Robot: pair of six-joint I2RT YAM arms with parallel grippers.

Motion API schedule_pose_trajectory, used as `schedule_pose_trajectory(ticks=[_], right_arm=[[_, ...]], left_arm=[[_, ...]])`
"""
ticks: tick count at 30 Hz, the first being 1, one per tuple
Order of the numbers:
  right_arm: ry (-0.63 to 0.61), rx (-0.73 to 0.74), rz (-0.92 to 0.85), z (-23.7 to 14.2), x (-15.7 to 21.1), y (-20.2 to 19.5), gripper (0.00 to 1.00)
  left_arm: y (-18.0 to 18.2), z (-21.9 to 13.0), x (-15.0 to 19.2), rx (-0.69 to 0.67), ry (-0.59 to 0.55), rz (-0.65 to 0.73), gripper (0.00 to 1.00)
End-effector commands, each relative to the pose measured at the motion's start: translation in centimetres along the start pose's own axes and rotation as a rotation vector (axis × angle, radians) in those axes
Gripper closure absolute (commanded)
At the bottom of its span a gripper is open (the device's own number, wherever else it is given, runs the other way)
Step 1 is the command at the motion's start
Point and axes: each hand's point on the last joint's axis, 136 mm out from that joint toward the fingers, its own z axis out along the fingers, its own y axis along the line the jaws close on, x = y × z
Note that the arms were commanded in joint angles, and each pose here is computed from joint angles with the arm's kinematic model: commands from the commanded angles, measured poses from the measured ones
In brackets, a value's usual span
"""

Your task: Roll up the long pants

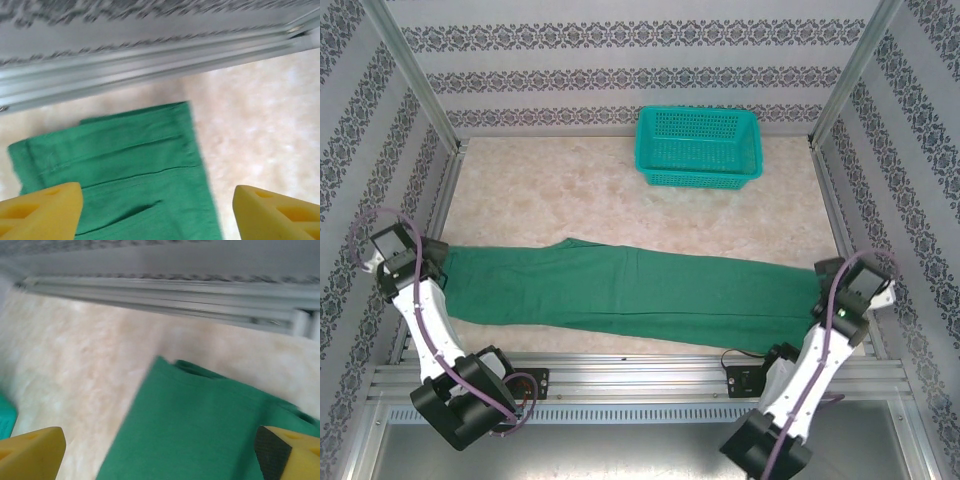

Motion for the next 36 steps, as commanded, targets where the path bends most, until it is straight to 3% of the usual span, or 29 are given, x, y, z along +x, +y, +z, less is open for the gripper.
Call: schedule_pose_trajectory(ticks=[1, 2, 3, 4, 5, 11, 16, 28, 36], right_arm=[[0.087, -0.127, -0.235, 0.2, 0.8, 5.0, 0.02], [0.112, -0.145, -0.297, 0.2, 1.9, 6.1, 0.04], [0.128, -0.185, -0.356, 0.1, 2.9, 7.3, 0.17], [0.154, -0.241, -0.419, 0.0, 4.3, 8.7, 0.66], [0.186, -0.256, -0.471, -0.3, 5.8, 9.5, 1.0], [0.438, -0.292, -0.699, -1.5, 14.1, 10.5, 1.0], [0.602, -0.259, -0.721, -1.1, 18.8, 7.9, 1.0], [0.819, -0.031, -0.685, 3.6, 23.0, 6.4, 1.0], [0.85, 0.047, -0.701, 7.3, 23.6, 8.5, 1.0]], left_arm=[[-2.6, -2.1, -0.2, 0.117, -0.014, 0.082, 0.3], [-2.9, -2.3, 0.6, 0.151, 0.002, 0.104, 0.46], [-3.2, -2.4, 1.5, 0.181, 0.024, 0.117, 0.73], [-3.7, -2.4, 2.9, 0.225, 0.058, 0.142, 1.0], [-4.1, -2.3, 4.5, 0.256, 0.095, 0.177, 1.0], [-4.0, -0.7, 15.0, 0.259, 0.344, 0.455, 1.0], [-3.2, 1.6, 19.4, 0.213, 0.483, 0.531, 1.0], [-4.3, 6.4, 20.2, 0.094, 0.53, 0.535, 1.0], [-2.8, 9.2, 20.3, -0.027, 0.509, 0.518, 1.0]])
